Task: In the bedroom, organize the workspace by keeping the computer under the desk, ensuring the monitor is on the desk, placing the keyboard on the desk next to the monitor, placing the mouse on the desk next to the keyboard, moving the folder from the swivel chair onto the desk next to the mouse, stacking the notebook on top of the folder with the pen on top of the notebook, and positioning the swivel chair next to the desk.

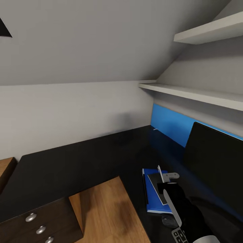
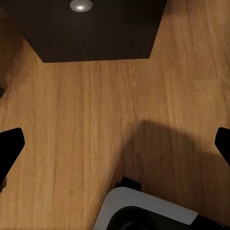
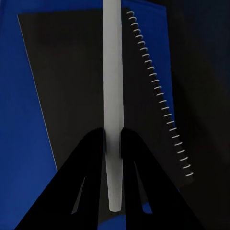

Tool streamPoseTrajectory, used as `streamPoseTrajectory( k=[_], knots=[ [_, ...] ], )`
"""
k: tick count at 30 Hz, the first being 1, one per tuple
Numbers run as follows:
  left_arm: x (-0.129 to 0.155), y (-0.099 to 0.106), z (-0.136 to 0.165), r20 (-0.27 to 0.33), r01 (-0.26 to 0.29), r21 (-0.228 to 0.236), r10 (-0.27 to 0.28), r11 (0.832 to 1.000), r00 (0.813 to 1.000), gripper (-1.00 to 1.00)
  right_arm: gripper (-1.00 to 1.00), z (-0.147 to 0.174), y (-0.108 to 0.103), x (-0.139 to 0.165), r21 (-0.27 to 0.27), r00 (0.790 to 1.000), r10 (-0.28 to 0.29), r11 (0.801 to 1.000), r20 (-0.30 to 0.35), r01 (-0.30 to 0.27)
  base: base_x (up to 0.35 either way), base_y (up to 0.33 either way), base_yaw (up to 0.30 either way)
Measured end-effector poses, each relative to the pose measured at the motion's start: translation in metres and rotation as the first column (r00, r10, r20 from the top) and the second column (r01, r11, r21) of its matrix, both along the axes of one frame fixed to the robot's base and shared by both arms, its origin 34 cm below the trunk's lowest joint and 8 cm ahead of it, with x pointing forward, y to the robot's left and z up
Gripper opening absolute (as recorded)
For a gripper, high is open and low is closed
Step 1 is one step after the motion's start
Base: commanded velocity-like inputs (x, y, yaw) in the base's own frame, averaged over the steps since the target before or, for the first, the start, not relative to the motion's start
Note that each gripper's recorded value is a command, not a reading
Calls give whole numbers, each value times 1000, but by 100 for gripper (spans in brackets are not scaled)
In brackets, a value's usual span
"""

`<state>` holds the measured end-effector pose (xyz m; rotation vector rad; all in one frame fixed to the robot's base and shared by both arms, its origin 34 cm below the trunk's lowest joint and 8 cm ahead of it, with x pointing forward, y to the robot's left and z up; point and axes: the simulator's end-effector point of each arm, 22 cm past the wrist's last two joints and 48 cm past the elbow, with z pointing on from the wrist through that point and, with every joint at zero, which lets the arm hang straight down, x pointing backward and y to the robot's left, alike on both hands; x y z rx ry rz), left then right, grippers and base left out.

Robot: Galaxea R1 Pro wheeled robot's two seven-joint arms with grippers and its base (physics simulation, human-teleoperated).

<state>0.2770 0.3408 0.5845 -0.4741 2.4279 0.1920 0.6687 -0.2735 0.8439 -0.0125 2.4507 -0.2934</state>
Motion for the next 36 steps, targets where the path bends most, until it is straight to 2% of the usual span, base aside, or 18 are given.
streamPoseTrajectory(
  k=[36],
  knots=[
    [0, 0, 0, 0, 0, -1, 0, 1000, 1000, 100, -100, -8, -1, -3, -5, 1000, -1, 1000, -17, 1, 0, 0, 0]
  ],
)
